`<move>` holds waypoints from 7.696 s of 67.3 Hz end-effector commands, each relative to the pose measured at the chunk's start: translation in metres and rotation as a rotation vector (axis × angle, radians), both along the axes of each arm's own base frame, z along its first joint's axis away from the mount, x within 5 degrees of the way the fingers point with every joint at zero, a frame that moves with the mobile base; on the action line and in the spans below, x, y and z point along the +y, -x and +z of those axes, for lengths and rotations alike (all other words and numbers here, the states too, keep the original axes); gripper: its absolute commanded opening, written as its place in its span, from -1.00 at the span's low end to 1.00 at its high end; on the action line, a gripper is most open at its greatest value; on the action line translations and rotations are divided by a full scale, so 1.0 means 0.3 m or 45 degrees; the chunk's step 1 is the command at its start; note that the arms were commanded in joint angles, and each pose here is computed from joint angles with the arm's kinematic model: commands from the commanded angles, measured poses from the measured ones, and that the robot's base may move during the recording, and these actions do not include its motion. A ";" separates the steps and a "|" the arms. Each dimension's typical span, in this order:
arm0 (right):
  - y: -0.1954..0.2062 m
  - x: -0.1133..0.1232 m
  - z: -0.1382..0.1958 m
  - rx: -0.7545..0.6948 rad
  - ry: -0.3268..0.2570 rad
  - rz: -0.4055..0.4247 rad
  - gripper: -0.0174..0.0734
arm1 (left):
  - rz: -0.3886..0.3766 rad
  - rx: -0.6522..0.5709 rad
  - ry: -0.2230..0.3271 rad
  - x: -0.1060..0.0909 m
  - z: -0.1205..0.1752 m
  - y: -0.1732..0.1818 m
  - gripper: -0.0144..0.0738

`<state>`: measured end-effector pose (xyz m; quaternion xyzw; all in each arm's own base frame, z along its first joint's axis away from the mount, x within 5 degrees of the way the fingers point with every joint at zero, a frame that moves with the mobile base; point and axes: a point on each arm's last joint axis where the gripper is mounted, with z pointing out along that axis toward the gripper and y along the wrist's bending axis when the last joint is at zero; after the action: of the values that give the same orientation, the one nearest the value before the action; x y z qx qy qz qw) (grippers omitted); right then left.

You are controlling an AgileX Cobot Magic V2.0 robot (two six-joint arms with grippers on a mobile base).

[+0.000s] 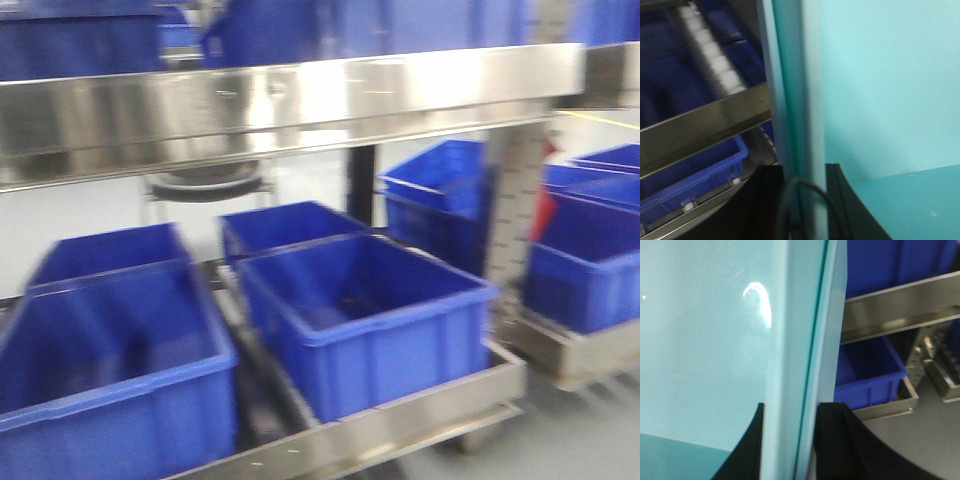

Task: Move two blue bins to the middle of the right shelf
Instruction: 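Turn and drive the base away from the shelf holding the bin, then drive the base along the aisle holding the bin in both grippers, then turn the base toward the shelf with the red bag bin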

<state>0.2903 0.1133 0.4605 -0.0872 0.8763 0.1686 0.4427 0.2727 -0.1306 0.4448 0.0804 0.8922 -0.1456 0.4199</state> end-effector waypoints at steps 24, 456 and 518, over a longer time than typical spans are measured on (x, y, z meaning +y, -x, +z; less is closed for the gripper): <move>0.015 -0.009 0.075 -0.170 -0.084 -0.015 -0.96 | -0.011 -0.115 0.036 0.005 0.045 0.007 -0.92; 0.012 -0.009 0.081 -0.196 -0.094 -0.019 -0.96 | -0.014 -0.405 0.095 -0.038 0.056 -0.096 -0.92; 0.012 -0.009 0.081 -0.196 -0.094 -0.019 -0.96 | -0.014 -0.405 0.095 -0.038 0.056 -0.096 -0.92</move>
<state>0.2948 0.1110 0.4639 -0.0803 0.8647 0.1637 0.4681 0.3018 -0.1420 0.4460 0.0891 0.8426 -0.1531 0.5086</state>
